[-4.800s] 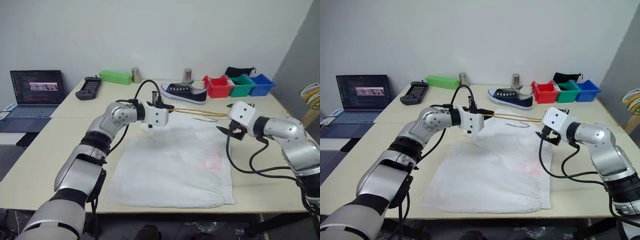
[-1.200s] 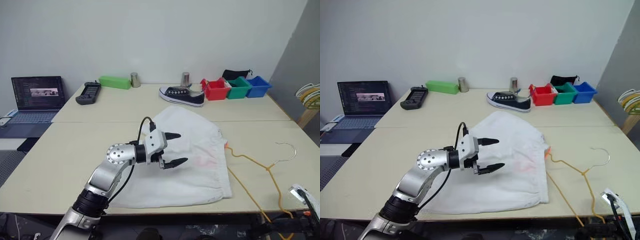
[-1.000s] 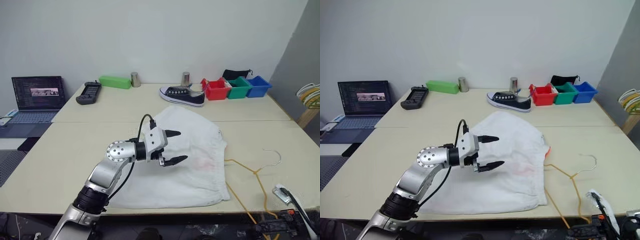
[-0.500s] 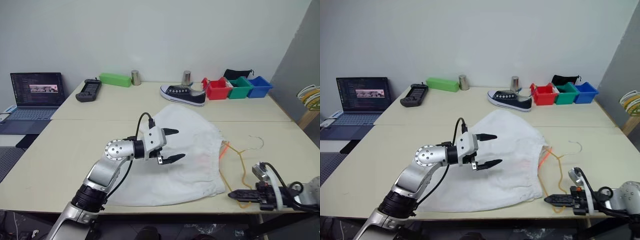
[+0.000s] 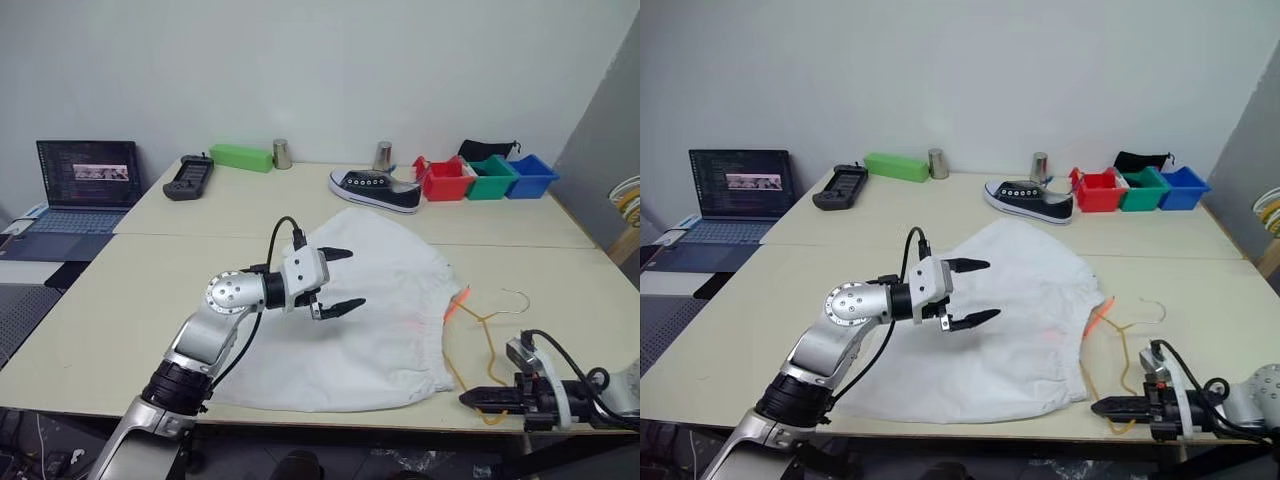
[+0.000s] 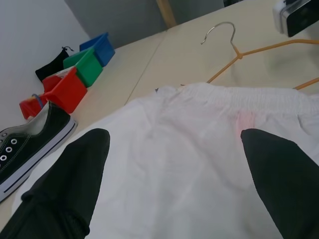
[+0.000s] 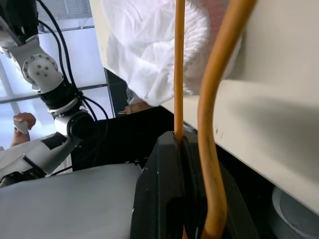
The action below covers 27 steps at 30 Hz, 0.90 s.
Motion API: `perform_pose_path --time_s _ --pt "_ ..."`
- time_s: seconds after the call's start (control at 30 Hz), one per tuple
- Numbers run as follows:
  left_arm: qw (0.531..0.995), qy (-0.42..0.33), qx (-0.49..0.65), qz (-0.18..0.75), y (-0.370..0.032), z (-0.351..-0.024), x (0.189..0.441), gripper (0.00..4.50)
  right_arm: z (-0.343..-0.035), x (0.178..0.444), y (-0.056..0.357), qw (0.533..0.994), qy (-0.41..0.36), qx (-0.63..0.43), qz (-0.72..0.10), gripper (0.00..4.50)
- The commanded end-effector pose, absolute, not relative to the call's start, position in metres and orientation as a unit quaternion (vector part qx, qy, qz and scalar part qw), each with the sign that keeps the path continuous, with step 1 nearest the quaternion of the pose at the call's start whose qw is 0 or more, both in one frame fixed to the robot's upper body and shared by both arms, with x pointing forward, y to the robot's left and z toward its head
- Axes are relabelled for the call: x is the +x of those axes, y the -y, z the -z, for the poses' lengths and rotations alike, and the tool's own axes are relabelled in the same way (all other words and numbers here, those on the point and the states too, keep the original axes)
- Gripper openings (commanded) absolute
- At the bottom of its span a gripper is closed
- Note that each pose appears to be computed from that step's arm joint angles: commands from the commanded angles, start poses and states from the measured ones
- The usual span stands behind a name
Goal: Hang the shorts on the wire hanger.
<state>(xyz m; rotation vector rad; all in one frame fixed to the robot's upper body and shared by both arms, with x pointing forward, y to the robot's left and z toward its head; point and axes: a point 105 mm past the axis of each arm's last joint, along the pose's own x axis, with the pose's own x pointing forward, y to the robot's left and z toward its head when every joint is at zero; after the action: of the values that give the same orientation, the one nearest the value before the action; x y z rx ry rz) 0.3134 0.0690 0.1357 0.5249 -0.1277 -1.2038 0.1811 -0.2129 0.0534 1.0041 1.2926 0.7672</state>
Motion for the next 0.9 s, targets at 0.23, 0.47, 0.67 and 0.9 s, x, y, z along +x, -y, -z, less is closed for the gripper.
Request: perform_pose_path --time_s 0.23,0.47,0.67,0.9 --pt "0.788 0.094 0.263 0.549 -0.068 -0.148 0.314 4.48 -0.059 0.218 0.203 0.631 -0.505 0.485 -0.334 0.0" --pt "0.781 0.097 0.286 0.546 -0.072 -0.149 0.315 4.48 -0.051 0.245 0.181 0.634 -0.465 0.523 -0.33 0.0" --pt "0.78 0.102 0.287 0.547 -0.07 -0.152 0.316 4.48 -0.055 0.268 0.188 0.698 -0.423 0.498 -0.293 0.0" --pt "0.776 0.106 0.285 0.552 -0.067 -0.153 0.316 4.48 -0.098 0.272 0.184 0.752 -0.385 0.405 -0.349 0.0"
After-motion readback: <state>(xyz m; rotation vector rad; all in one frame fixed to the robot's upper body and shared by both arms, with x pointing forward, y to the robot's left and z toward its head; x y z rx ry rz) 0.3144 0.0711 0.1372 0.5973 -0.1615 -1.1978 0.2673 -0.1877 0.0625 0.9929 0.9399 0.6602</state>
